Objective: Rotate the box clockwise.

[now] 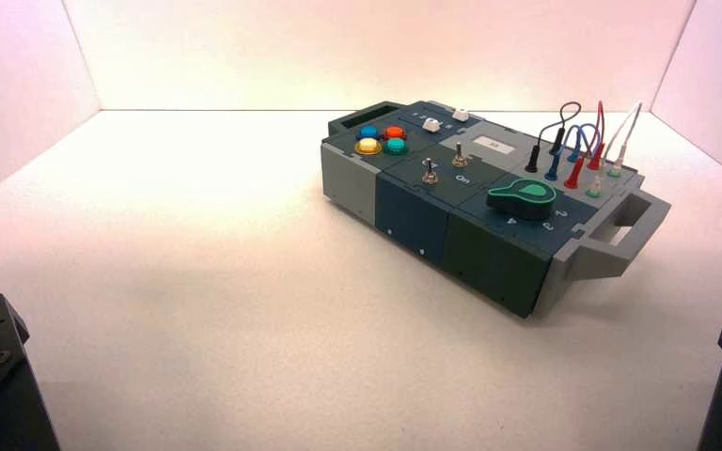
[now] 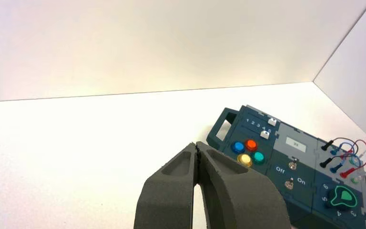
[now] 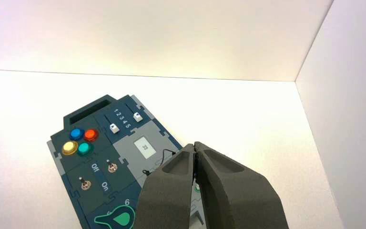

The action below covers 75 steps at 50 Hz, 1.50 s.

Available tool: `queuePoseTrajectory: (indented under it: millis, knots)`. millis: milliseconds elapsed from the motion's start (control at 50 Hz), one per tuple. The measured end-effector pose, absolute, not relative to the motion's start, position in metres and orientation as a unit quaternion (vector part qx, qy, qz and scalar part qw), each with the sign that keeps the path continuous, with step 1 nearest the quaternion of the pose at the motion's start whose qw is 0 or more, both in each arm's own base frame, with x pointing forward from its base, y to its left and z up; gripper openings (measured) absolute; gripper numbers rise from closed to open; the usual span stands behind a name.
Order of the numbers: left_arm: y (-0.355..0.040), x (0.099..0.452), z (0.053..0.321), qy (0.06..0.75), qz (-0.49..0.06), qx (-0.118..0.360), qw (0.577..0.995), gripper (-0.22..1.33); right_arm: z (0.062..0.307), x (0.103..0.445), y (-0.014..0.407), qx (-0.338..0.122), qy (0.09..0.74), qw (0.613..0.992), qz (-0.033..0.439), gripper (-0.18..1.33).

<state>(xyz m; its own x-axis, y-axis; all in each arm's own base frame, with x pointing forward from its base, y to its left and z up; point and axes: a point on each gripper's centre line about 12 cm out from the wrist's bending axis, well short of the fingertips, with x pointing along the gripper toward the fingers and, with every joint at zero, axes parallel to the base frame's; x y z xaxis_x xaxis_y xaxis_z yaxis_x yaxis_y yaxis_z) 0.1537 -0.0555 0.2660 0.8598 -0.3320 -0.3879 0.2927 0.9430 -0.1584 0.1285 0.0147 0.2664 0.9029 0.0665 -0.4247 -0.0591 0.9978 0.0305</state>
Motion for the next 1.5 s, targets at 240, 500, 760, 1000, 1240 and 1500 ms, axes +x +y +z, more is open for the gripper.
queuePoseTrajectory:
  millis: [240, 500, 760, 1000, 1240, 1500]
  knots:
    - [-0.058, 0.155, 0.267, 0.216, -0.167, -0.046, 0.961, -0.16, 0.266, 0.129, 0.014, 0.009, 0.219, 0.975, 0.031, -0.14]
    - [-0.062, 0.161, 0.266, 0.233, -0.172, -0.042, 0.956, -0.16, 0.264, 0.131, 0.015, 0.007, 0.228, 0.973, 0.030, -0.14]
    - [-0.071, 0.177, 0.270, 0.256, -0.178, -0.037, 0.950, -0.16, 0.259, 0.136, 0.017, 0.002, 0.245, 0.969, 0.029, -0.14]
    - [-0.093, 0.212, 0.272, 0.295, -0.197, -0.002, 0.935, -0.16, 0.260, 0.139, 0.009, -0.006, 0.274, 0.962, -0.006, -0.14]
    - [-0.132, 0.264, 0.256, 0.346, -0.229, 0.055, 0.908, -0.16, 0.259, 0.146, -0.004, 0.001, 0.306, 0.950, -0.059, -0.14]
    - [-0.159, 0.319, 0.237, 0.369, -0.238, 0.091, 0.894, -0.16, 0.258, 0.141, -0.001, 0.028, 0.348, 0.936, -0.057, -0.14]
